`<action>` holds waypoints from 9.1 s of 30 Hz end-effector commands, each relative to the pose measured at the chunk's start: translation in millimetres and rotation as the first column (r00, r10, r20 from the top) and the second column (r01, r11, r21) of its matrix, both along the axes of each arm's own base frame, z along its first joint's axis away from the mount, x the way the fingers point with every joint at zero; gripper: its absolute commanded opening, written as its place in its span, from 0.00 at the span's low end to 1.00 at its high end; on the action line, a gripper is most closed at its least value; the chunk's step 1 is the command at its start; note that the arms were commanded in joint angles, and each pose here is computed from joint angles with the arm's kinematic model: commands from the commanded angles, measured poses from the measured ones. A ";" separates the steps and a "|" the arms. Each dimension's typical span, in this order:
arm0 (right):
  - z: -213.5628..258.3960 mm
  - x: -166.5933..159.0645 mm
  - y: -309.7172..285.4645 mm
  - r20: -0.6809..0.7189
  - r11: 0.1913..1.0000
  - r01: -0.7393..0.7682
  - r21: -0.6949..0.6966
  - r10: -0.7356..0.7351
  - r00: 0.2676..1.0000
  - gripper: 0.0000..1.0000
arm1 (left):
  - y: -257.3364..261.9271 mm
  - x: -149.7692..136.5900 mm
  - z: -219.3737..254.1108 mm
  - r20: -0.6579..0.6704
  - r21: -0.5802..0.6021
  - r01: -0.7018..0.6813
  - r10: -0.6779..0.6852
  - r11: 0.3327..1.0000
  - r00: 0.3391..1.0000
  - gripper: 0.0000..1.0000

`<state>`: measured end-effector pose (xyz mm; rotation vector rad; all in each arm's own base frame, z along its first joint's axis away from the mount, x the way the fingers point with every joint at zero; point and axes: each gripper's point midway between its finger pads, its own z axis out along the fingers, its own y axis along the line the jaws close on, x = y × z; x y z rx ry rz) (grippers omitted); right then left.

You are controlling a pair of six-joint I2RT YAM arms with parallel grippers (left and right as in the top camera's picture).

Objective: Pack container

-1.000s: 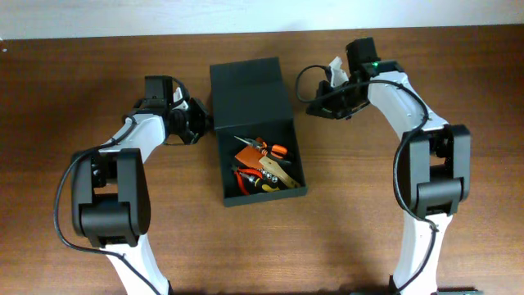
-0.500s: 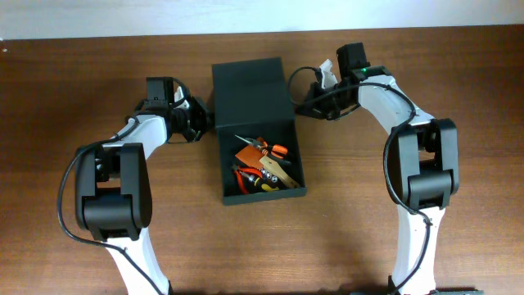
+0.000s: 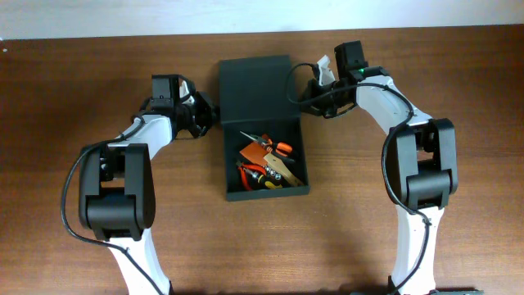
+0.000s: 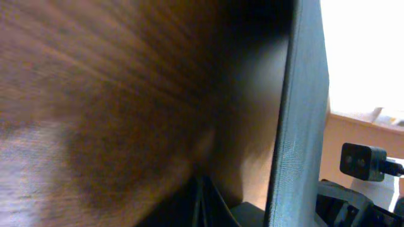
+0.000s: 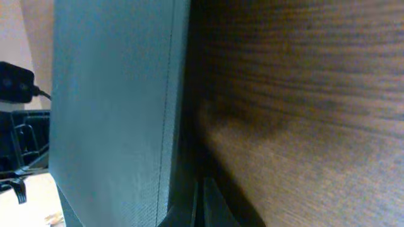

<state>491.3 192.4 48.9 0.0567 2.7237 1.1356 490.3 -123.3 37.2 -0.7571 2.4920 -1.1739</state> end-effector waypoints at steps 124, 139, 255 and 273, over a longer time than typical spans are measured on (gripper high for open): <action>302.8 -306.5 -82.7 0.551 0.789 -0.259 -0.558 0.585 0.595 0.99 | 52.5 -249.6 309.1 0.315 0.733 0.190 -0.574 0.653 0.756 0.99; 238.5 -398.7 -98.3 0.665 0.817 -0.156 -0.555 0.548 0.508 0.99 | 54.7 -346.3 246.0 0.349 0.705 0.174 -0.550 0.688 0.759 0.99; 109.8 -300.4 -156.7 0.817 0.824 0.438 -0.360 0.052 0.574 0.99 | 127.3 -304.0 42.8 0.380 0.864 -0.176 -0.382 0.472 0.843 0.99; 38.8 -300.7 -156.6 0.730 0.822 0.383 -0.422 0.057 0.681 0.99 | 127.3 -304.0 42.8 0.380 0.864 -0.176 -0.382 0.472 0.843 0.99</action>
